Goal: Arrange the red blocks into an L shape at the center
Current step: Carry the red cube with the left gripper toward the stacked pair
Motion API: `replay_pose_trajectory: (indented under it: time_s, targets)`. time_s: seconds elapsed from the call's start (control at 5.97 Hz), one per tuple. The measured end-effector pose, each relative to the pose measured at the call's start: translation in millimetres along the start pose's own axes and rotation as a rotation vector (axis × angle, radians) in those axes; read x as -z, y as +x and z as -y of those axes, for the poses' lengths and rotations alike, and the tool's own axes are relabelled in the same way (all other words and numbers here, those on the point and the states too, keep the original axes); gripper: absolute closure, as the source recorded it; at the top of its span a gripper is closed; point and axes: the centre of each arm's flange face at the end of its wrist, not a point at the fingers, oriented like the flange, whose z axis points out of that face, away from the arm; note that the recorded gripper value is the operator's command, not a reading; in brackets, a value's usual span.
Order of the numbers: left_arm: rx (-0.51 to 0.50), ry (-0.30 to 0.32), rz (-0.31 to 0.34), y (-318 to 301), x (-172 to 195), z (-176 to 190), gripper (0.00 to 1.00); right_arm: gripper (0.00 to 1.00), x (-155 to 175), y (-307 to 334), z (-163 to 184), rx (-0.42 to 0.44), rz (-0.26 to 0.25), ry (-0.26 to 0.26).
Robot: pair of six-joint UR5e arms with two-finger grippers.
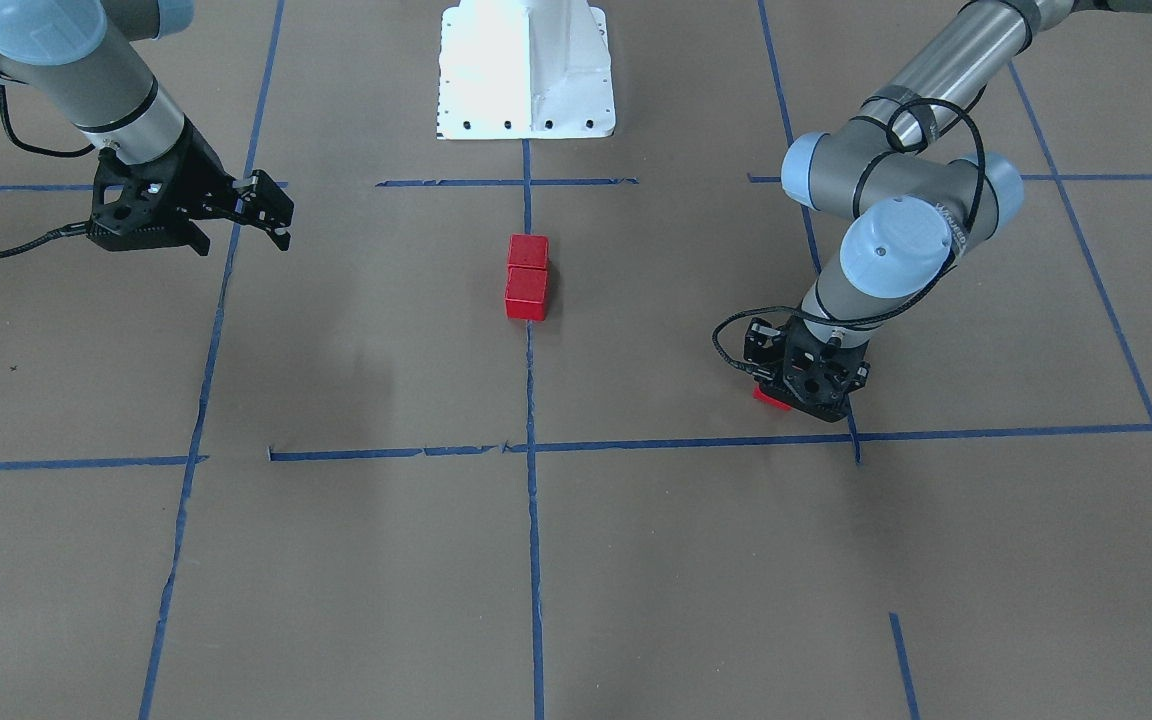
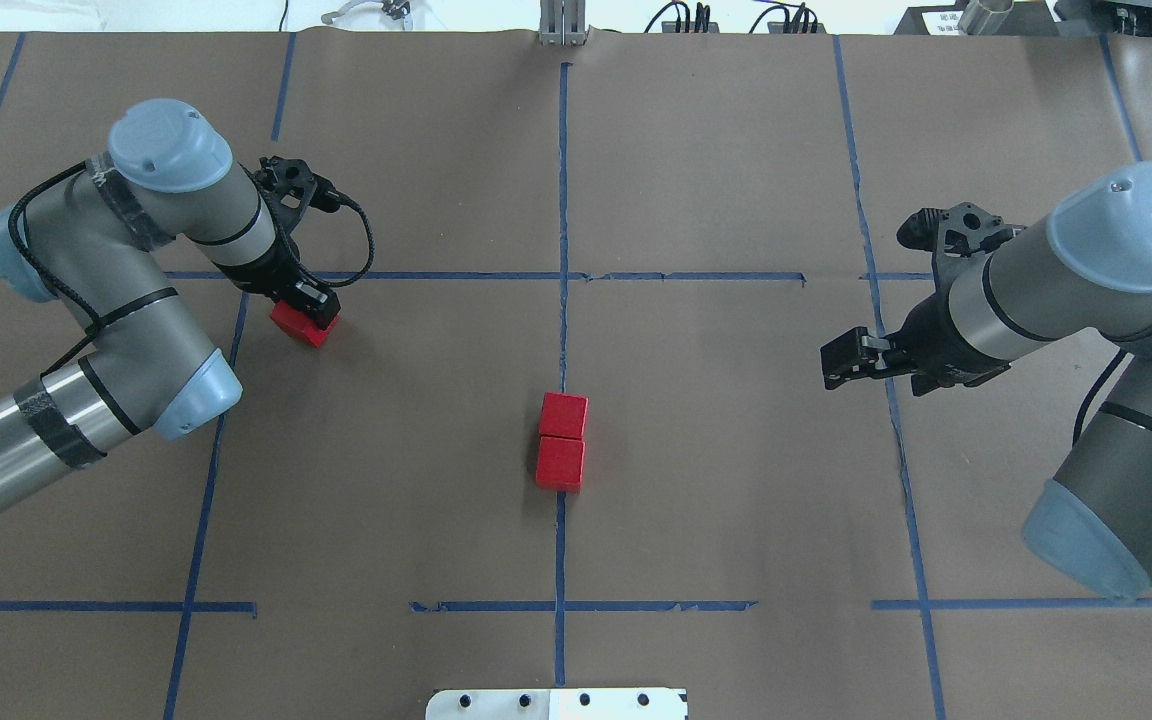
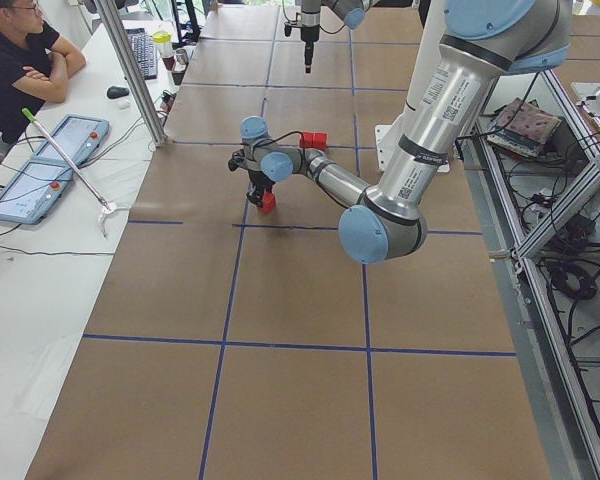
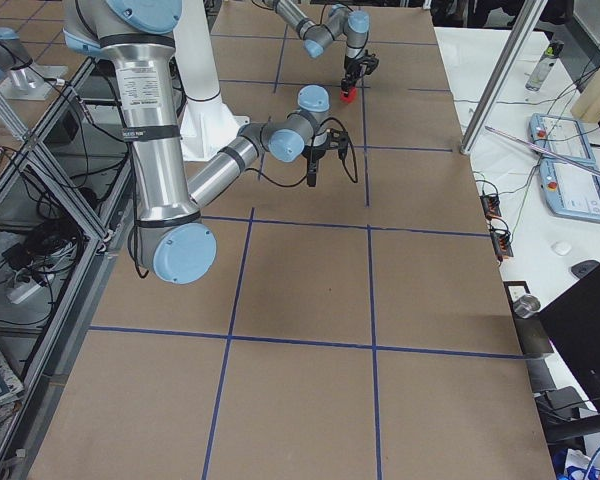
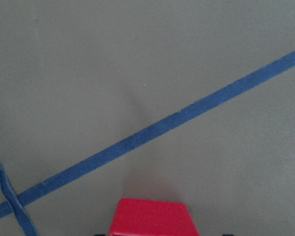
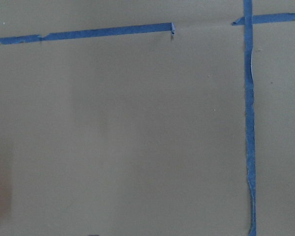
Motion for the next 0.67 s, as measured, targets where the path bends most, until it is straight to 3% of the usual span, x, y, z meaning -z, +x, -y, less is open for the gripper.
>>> replay_pose_trajectory:
  time_s: [0.17,0.34,0.67]
  targets:
    - [0.041,0.026,0.002,10.9,17.3,11.1,1.00,0.00,0.8,-0.3,-0.5,0.001,0.002,0.000]
    - [0.143,0.056,0.020,31.5,36.9,20.4,1.00,0.00,1.4,-0.2,-0.7,0.001,0.003,-0.001]
    - [0.466,0.053,0.033,110.2,50.0,8.3,1.00,0.00,0.6,1.3,-0.5,0.000,0.001,-0.002]
